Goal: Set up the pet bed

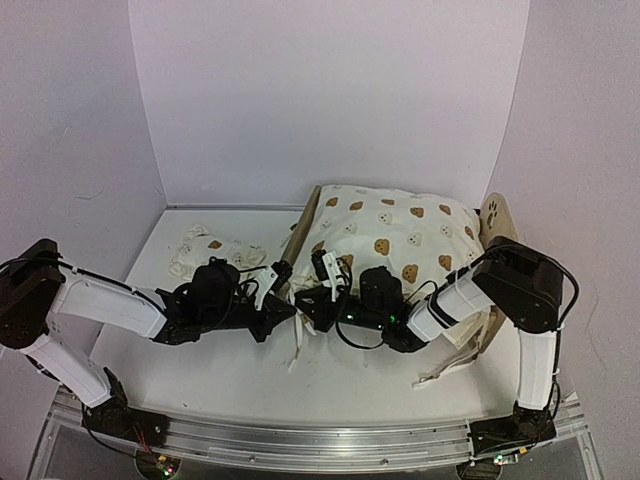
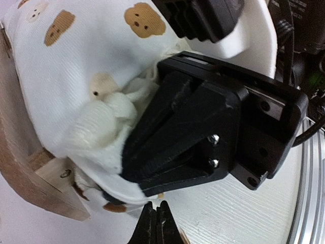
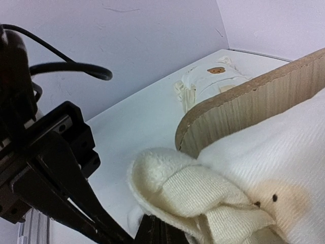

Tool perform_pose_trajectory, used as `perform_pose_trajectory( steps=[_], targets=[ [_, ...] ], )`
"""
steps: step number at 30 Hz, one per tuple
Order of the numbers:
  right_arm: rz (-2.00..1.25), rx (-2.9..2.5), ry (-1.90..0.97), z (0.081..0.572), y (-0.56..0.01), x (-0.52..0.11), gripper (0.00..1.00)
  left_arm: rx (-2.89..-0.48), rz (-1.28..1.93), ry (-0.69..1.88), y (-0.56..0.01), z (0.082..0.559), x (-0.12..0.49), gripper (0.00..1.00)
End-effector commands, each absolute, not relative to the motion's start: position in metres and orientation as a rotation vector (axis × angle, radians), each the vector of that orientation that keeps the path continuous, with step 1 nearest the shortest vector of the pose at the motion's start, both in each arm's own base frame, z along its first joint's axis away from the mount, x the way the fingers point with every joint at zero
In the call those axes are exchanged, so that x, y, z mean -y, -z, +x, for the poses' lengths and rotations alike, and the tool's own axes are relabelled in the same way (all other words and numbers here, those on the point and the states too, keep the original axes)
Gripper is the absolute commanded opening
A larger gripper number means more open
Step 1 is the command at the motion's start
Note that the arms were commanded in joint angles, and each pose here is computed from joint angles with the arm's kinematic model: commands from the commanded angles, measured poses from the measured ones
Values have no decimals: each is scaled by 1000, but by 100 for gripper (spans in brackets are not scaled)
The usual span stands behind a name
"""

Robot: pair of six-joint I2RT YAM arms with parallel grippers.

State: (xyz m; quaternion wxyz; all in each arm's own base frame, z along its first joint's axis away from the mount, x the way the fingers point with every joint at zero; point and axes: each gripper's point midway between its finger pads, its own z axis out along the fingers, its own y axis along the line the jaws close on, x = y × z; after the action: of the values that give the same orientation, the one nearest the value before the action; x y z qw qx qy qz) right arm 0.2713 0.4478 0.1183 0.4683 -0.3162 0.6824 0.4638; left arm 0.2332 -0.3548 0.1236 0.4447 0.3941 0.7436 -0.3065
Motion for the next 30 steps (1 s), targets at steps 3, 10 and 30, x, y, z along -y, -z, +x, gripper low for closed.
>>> perform_pose_trajectory(
  steps=[3, 10, 30],
  targets=[
    [-796, -1572, -1242, 276, -140, -461, 0, -1873, 940, 825, -129, 235, 359, 0],
    [-698, -1611, -1138, 296, -132, -452, 0, -1911, 861, 830, -132, 239, 343, 19],
    [-716, -1618, -1145, 293, -133, -452, 0, -1726, 973, 507, -157, 297, 311, 6]
  ],
)
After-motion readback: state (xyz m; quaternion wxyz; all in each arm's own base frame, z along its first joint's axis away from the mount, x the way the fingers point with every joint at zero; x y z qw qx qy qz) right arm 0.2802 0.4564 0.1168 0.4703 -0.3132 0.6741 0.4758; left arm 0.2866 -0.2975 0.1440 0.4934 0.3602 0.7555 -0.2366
